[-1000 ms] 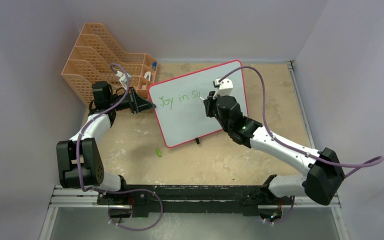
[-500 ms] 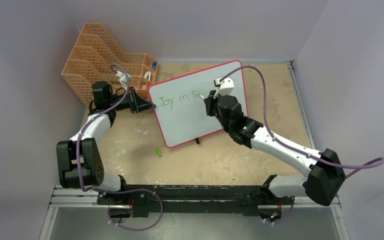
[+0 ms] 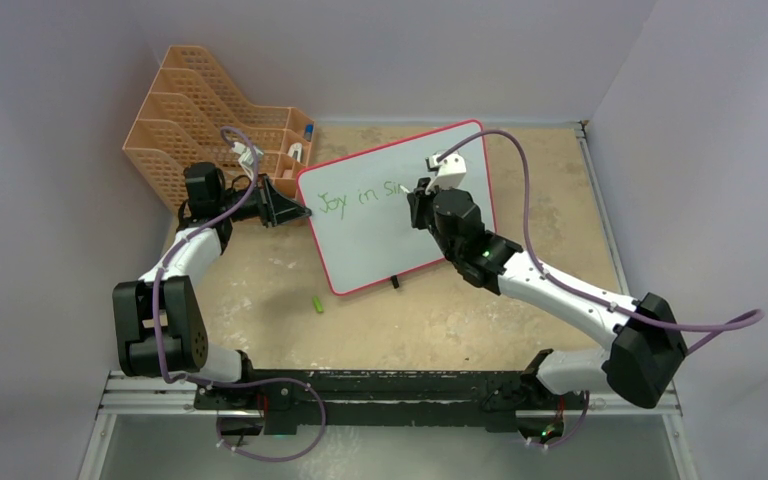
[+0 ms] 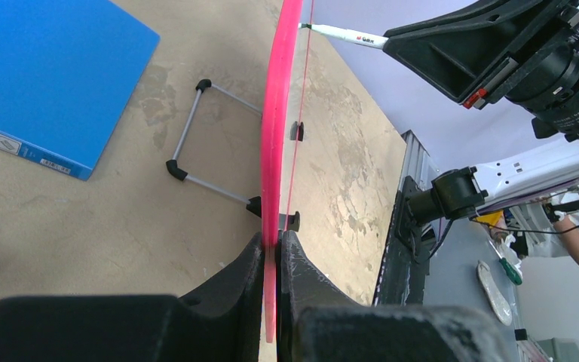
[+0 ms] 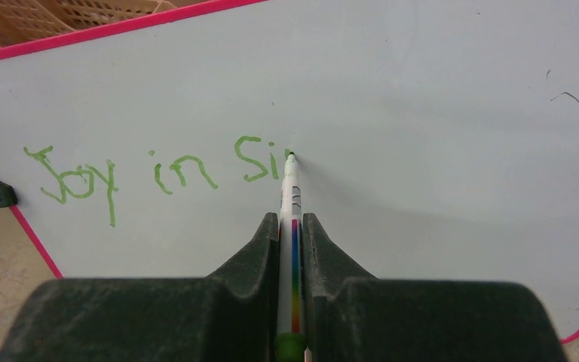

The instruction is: Write a sentence on the whiteboard

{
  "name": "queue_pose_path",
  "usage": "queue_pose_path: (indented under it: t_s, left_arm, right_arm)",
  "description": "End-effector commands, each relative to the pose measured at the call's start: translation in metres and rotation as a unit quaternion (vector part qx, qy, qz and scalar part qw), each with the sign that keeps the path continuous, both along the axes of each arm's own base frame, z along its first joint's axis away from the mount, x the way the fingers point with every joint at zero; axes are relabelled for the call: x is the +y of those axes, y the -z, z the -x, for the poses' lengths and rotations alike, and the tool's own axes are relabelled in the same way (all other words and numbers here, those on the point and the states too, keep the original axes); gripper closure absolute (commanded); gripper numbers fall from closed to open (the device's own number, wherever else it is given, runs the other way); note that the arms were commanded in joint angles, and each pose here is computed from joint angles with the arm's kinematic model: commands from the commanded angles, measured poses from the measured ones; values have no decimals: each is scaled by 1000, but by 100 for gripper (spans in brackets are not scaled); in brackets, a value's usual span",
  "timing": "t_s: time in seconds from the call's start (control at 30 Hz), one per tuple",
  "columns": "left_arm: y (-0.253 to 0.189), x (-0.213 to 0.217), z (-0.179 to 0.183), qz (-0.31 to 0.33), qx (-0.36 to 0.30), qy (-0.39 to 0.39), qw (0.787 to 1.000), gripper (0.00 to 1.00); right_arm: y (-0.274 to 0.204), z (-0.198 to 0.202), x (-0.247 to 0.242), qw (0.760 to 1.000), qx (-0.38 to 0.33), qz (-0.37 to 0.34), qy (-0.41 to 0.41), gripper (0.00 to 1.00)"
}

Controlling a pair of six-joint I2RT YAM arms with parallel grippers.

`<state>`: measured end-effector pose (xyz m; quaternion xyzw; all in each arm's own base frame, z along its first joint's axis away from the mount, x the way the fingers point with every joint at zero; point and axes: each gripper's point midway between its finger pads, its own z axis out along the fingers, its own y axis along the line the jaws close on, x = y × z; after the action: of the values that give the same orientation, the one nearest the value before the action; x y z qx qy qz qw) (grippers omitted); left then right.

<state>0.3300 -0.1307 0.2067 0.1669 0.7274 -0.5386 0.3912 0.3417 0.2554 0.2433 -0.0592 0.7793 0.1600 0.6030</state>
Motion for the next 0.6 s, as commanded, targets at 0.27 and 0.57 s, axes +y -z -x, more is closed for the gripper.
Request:
queue_pose_path:
  t_s: [0.27, 0.57]
  left_arm:
    - [-17, -3, -1, -8, -41, 7, 999, 100]
    - [-17, -3, -2, -8, -40, 6, 999, 100]
  right_arm:
    - [-29, -12, 2, 999, -34, -21, 8, 100]
    - [-26, -14, -4, 999, -34, -13, 22, 100]
